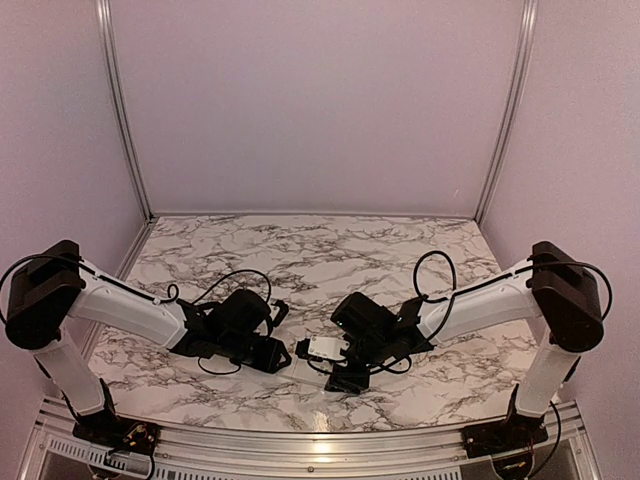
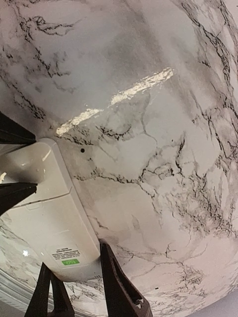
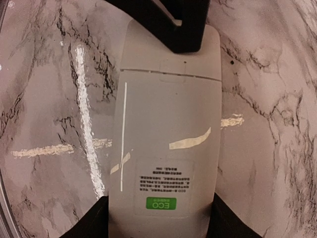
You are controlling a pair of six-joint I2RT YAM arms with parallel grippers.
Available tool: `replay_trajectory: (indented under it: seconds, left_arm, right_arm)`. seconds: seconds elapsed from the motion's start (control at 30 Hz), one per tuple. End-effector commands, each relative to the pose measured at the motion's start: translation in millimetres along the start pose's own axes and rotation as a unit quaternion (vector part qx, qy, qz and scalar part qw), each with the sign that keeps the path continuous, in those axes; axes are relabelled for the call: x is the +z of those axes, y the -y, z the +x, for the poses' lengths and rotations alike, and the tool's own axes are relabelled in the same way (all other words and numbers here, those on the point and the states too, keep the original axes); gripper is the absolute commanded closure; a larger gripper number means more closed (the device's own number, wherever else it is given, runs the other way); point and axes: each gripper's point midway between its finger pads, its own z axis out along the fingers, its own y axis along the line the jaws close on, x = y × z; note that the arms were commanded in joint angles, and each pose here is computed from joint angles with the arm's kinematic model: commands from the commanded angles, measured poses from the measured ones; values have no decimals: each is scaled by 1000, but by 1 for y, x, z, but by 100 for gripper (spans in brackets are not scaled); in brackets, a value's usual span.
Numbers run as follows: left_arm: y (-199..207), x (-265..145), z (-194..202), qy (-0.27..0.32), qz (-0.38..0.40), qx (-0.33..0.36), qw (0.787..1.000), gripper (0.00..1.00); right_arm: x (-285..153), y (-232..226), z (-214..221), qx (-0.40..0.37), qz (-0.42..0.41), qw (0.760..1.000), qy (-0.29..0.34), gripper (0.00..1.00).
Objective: Load the batteries into the remote control
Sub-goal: Press the battery cover on the remote control.
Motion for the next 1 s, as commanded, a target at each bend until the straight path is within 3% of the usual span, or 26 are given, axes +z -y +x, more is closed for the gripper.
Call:
replay_trajectory:
  seconds: [0.0, 0.17, 0.37, 0.67, 0.73, 0.8, 0.87, 0.97]
  left_arm:
    - [-45, 15, 84, -133, -89, 19, 987, 74]
    - [-36, 15, 94, -145, -60, 2, 988, 80]
    - [2, 12, 105, -163, 44, -41, 985, 85]
    - [20, 11, 111, -170, 76, -54, 981, 84]
    - [14, 8, 102, -154, 67, -61, 984, 80]
    - [9, 2, 87, -130, 65, -69, 987, 76]
    - [0, -6, 71, -101, 59, -77, 990, 70]
    - [-8, -20, 45, -62, 52, -76, 994, 58]
  right_arm:
    - [5, 9, 8, 4, 14, 1000, -20, 42]
    - [6, 11, 7, 8, 15, 1000, -18, 53]
    - [11, 4, 6, 20, -6, 1000, -17, 77]
    - [13, 6, -1, 23, -4, 1000, -6, 87]
    - [11, 8, 1, 23, 4, 1000, -8, 79]
    - [8, 12, 2, 24, 14, 1000, -8, 59]
    - [4, 15, 5, 26, 26, 999, -9, 45]
    - [-3, 21, 7, 30, 42, 999, -6, 32]
